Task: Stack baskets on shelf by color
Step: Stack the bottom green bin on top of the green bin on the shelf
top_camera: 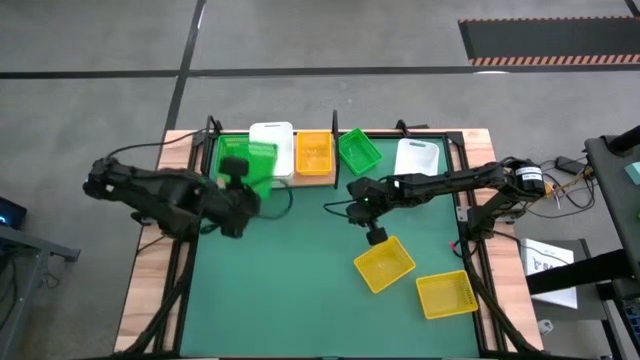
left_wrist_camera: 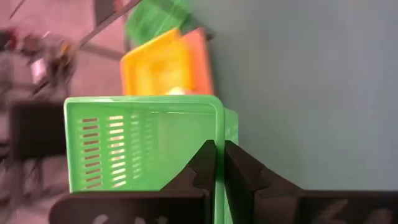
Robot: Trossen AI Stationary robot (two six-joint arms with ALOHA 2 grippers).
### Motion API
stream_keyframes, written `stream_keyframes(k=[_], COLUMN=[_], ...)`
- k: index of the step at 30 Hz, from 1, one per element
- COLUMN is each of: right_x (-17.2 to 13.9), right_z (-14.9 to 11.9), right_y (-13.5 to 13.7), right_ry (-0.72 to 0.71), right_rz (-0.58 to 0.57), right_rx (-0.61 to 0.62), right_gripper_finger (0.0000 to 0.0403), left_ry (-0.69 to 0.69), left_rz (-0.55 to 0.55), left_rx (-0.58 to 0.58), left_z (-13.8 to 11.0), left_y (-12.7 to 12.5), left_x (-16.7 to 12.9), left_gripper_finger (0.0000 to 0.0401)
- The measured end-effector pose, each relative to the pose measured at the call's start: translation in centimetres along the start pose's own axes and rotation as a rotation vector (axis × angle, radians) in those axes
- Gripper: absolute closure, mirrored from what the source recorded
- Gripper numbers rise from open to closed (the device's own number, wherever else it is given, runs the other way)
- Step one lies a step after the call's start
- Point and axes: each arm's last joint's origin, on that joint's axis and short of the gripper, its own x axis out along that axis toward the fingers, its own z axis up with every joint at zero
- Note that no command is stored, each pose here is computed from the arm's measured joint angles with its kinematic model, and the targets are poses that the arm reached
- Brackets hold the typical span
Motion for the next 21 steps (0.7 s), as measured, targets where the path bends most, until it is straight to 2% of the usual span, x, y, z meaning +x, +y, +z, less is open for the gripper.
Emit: stream_keyframes(k=[10, 15, 21], right_x=[0.0, -0.1, -0.1], right_z=[0.6, 1.0, 1.3], right_y=[-0.3, -0.3, -0.4], right_ry=[-0.066, -0.112, -0.151], right_rz=[-0.023, -0.007, -0.008], right_rx=[-0.011, -0.018, -0.017], right_gripper_finger=[0.0394, 0.0394, 0.0394], left_ry=[0.137, 0.160, 0.276], left_rz=[0.112, 0.048, 0.057], left_rx=[-0.177, -0.238, -0.263], left_z=[-4.6, -6.4, -8.9], left_y=[5.4, 7.0, 7.8], left_x=[1.6, 3.5, 6.9], left_gripper_finger=[0.0401, 0.0401, 0.0401])
